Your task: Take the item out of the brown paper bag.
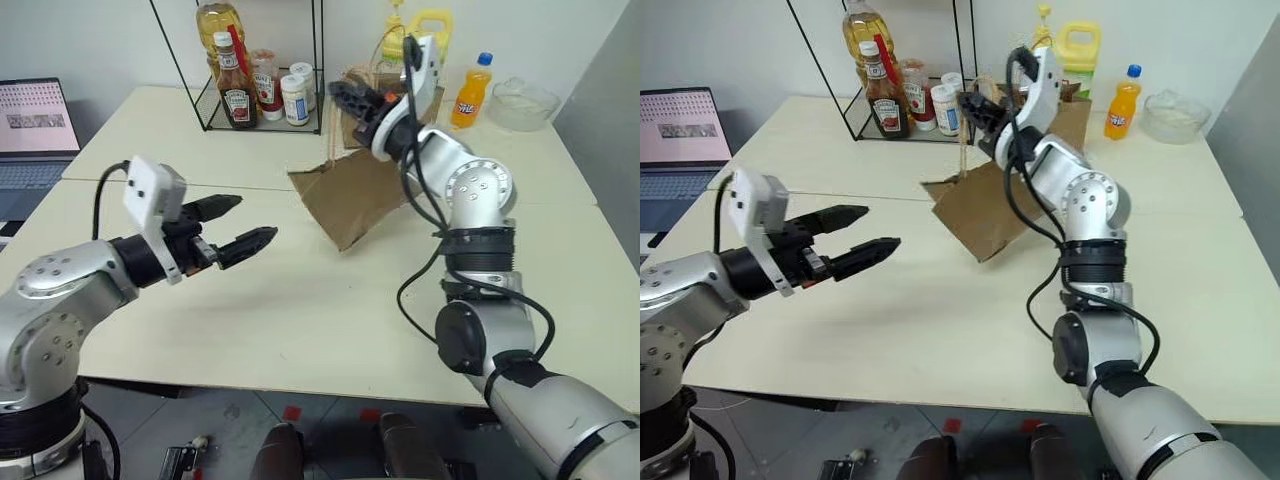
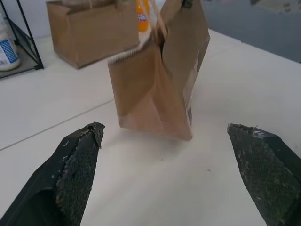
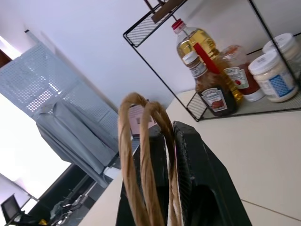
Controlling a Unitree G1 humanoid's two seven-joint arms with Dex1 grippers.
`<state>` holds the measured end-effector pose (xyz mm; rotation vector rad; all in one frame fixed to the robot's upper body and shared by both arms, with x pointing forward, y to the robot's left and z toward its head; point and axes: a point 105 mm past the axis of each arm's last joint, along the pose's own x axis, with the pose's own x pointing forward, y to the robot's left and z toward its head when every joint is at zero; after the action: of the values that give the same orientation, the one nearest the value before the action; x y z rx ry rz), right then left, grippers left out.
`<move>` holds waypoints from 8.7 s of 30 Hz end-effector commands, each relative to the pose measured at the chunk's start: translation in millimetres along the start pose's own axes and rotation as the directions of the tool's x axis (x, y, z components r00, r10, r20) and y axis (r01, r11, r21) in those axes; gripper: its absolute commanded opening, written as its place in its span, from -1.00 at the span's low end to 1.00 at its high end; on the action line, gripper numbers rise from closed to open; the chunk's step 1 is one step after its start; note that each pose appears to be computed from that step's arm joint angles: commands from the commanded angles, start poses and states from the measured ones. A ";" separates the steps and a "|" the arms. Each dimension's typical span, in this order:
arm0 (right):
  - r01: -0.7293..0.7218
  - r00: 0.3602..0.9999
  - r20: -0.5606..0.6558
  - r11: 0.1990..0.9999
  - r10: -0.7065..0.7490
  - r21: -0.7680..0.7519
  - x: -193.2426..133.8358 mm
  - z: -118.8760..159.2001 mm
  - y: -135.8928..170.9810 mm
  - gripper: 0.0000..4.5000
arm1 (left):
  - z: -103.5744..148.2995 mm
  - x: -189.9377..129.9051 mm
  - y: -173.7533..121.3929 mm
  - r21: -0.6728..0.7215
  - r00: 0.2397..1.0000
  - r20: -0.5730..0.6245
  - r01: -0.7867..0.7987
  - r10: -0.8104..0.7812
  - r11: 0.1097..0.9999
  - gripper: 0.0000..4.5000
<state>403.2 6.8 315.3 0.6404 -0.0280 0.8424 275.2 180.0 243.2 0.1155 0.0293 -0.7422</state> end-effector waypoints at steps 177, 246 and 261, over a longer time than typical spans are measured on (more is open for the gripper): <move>0.166 0.913 -0.201 0.775 -0.354 -0.609 -24.1 -76.7 -5.7 -0.97 | -6.4 -11.7 22.2 0.094 0.997 -0.002 -0.077 0.077 0.993 1.00; 0.349 0.886 0.002 0.665 -0.464 -0.660 -230.8 -54.9 -65.6 0.98 | -6.7 123.3 37.4 0.313 0.731 -0.413 0.674 -0.542 0.669 1.00; 0.252 0.868 -0.150 0.680 -0.474 -0.689 -253.3 -53.1 -78.3 0.98 | -40.0 72.8 -13.7 0.352 0.604 -0.527 0.795 -0.598 0.493 1.00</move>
<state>275.2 -176.7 150.3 -0.1624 0.1558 0.4697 323.0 127.8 179.8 0.8113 0.2512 -1.5768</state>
